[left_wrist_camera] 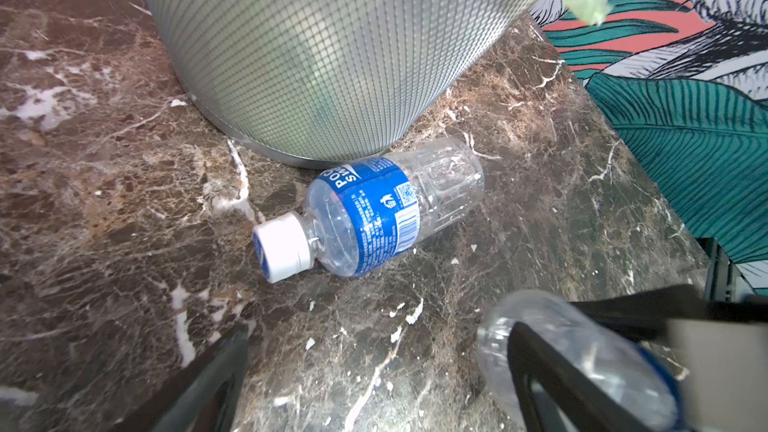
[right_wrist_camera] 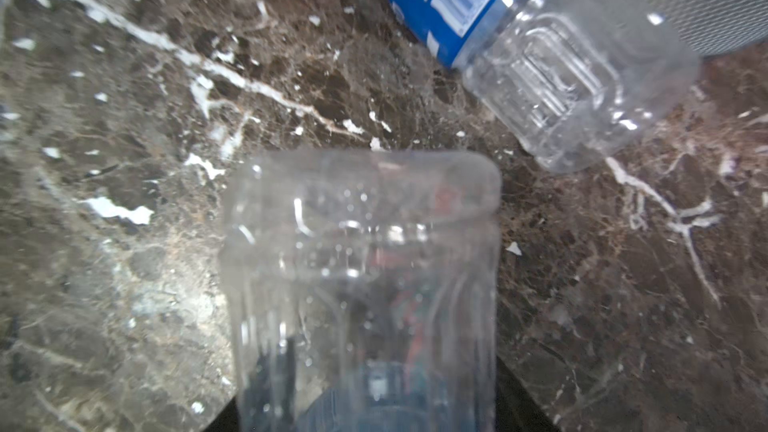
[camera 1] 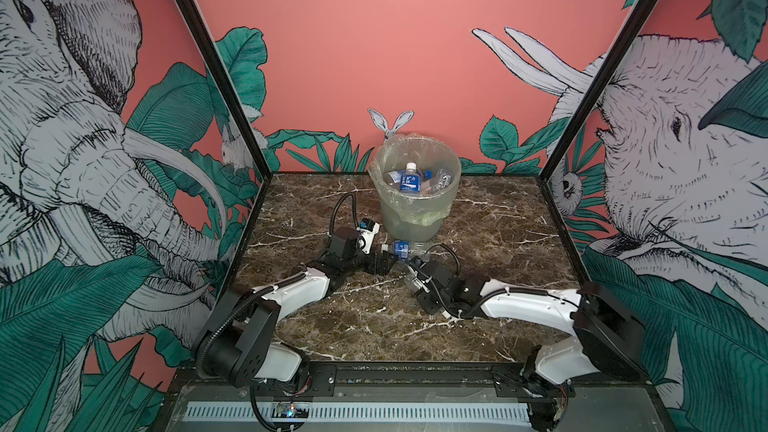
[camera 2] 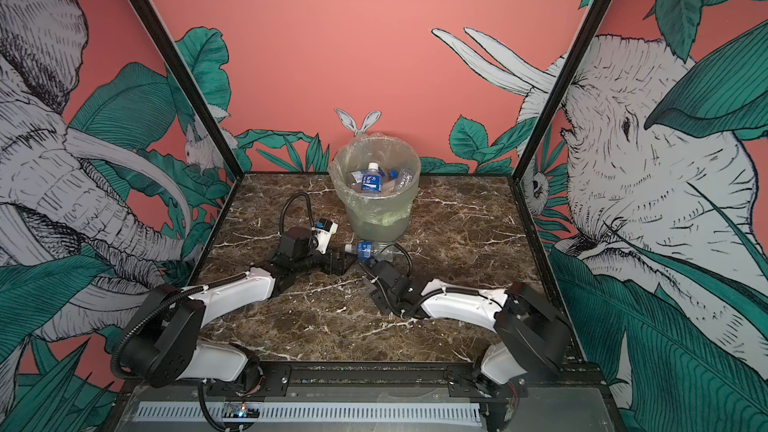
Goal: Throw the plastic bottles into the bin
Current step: 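Close the right gripper around the nearer blue-labelled bottle and lift it, then carry the bottle with the right gripper up over the bin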
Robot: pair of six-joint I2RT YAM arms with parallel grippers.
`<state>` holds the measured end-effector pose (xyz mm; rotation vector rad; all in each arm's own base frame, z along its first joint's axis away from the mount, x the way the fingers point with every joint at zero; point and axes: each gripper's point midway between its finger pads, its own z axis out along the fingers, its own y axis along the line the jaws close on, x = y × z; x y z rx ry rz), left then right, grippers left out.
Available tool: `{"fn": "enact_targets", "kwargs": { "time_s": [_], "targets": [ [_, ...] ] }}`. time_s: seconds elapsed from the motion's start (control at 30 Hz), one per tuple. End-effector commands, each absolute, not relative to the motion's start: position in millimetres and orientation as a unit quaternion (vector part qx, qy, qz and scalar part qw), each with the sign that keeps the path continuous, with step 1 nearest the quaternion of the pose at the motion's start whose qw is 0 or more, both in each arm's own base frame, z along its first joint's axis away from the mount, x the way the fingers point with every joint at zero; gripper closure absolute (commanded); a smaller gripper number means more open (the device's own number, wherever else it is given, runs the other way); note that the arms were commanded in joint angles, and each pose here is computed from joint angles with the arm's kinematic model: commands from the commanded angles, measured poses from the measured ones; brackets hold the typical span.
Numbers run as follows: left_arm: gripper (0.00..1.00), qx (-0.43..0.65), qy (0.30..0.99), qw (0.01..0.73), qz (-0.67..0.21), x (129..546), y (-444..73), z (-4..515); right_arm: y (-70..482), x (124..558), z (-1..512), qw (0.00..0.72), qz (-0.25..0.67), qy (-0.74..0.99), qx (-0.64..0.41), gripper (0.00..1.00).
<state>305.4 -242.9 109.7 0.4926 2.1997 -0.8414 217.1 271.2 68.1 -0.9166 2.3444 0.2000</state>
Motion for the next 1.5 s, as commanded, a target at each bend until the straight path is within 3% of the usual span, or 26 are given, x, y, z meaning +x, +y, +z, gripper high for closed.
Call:
{"fn": "enact_targets", "kwargs": {
  "time_s": [0.0, 0.27, 0.6, 0.87, 1.1, 1.23, 1.3, 1.4, 1.47],
  "targets": [
    [0.03, 0.194, 0.842, 0.371, -0.339, 309, -249, 122, 266, 219, 89, 0.363, 0.092, 0.875, -0.308, 0.53],
    [0.03, 0.193, 0.84, 0.37, -0.347, 310, -251, 121, 232, 212, 131, 0.441, 0.114, 0.852, -0.257, 0.61],
    [0.03, 0.193, 0.839, 0.373, -0.347, 309, -251, 124, 207, 213, 211, 0.505, 0.116, 0.825, -0.223, 0.64],
    [0.03, 0.193, 0.838, 0.372, -0.35, 308, -252, 124, 193, 230, 288, 0.545, 0.06, 0.814, -0.189, 0.67],
    [0.03, 0.195, 0.841, 0.363, -0.352, 310, -254, 118, 212, 281, 368, 0.569, 0.041, 0.805, -0.164, 0.7],
    [0.03, 0.197, 0.841, 0.363, -0.349, 310, -254, 118, 235, 344, 418, 0.585, 0.062, 0.795, -0.151, 0.69],
    [0.03, 0.197, 0.842, 0.362, -0.347, 310, -253, 117, 251, 384, 433, 0.585, 0.069, 0.795, -0.149, 0.56],
    [0.03, 0.199, 0.843, 0.365, -0.342, 310, -252, 118, 267, 438, 429, 0.555, 0.048, 0.818, -0.142, 0.07],
    [0.03, 0.2, 0.843, 0.368, -0.338, 310, -250, 120, 256, 449, 429, 0.548, 0.002, 0.828, -0.12, 0.01]
  ]
}}
